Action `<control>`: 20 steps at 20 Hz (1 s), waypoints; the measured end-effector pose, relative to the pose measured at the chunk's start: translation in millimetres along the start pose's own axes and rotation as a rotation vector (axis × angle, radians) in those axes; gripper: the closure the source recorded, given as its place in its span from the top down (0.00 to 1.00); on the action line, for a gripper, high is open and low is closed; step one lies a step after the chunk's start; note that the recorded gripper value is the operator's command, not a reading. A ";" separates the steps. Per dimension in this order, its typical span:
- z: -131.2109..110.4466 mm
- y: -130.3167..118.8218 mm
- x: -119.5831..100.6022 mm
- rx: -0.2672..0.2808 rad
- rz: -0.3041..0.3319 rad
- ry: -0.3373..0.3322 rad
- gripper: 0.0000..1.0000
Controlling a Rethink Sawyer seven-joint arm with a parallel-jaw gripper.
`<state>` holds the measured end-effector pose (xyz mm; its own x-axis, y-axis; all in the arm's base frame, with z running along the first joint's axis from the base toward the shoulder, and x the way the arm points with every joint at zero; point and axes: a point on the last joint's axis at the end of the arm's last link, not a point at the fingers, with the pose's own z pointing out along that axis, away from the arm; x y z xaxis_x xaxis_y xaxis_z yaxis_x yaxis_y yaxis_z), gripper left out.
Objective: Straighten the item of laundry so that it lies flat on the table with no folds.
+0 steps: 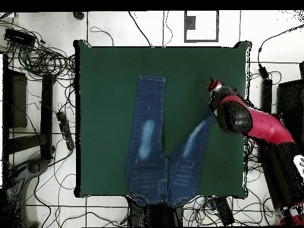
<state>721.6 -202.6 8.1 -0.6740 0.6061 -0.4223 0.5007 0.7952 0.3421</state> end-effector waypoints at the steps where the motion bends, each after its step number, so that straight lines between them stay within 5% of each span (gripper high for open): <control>1: 2.2 -0.9 3.3 0.000 0.002 0.006 1.00; 20: 13.2 -14.2 26.1 0.015 -0.041 0.031 1.00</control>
<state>704.1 -197.9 -18.8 -0.7105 0.5724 -0.4092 0.4805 0.8196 0.3121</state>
